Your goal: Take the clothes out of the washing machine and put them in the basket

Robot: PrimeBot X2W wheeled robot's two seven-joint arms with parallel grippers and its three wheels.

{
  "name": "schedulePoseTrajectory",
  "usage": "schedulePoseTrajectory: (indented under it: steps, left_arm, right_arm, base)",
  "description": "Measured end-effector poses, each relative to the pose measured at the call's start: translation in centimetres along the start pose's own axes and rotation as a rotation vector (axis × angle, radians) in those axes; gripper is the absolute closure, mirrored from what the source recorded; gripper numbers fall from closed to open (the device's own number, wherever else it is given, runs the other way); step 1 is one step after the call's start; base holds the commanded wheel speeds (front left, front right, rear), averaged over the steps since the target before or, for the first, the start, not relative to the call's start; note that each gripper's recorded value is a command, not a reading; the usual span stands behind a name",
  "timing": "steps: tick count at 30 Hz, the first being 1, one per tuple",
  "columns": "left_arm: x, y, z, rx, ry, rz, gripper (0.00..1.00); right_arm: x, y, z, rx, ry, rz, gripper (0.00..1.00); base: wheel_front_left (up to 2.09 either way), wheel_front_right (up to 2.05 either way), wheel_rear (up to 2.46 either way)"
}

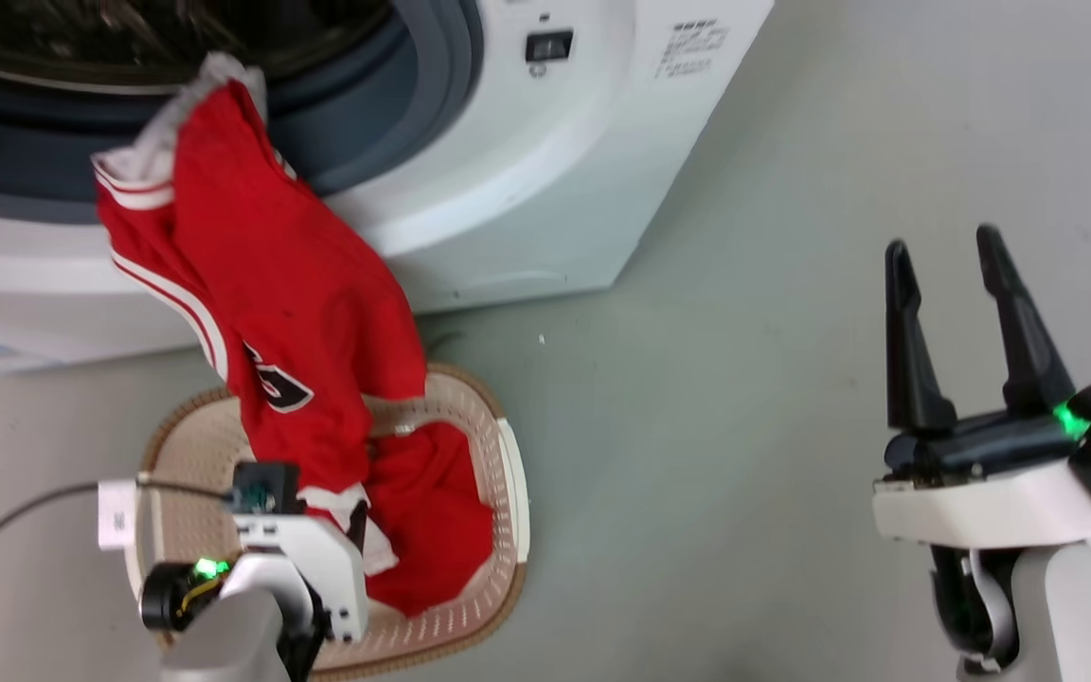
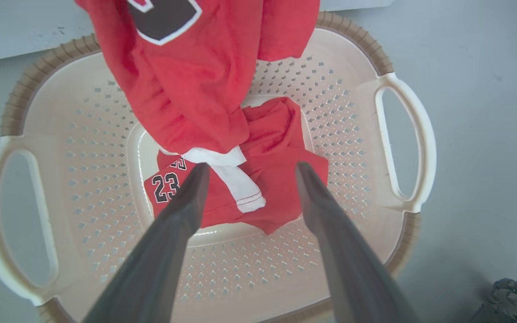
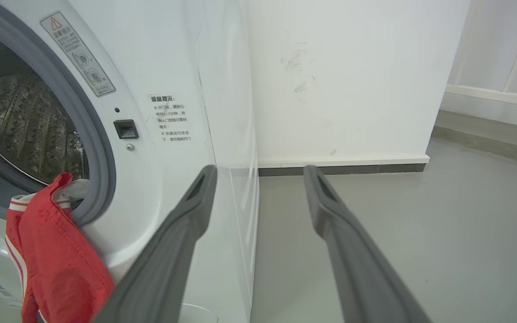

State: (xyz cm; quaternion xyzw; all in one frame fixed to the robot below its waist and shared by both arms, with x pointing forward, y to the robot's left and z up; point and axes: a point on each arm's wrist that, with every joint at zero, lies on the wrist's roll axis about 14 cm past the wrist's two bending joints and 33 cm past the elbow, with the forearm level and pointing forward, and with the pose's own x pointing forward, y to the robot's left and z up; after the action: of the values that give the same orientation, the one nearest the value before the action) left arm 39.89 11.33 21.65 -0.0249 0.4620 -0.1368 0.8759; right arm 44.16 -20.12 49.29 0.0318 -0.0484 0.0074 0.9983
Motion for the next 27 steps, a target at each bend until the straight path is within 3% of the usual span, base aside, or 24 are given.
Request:
schedulePoseTrajectory:
  steps: [5,10,27]
  left_arm:
    - [-2.6,-0.6,1.1,0.005,-0.099,0.002,0.00]
    - [-5.2,-0.9,6.2,0.011,-0.306,0.016,0.00]
    - [-14.8,-1.2,11.9,0.073,-0.720,0.114,0.00]
  right_arm:
    - [-2.0,0.1,1.7,0.002,-0.021,-0.006,0.00]
    - [-3.5,0.1,3.0,0.000,-0.046,-0.012,0.00]
    - [-5.5,1.4,4.7,0.027,-0.084,0.017,0.00]
  base:
    - [0.00,0.00,0.00]
    - [0.00,0.00,0.00]
    - [0.00,0.00,0.00]
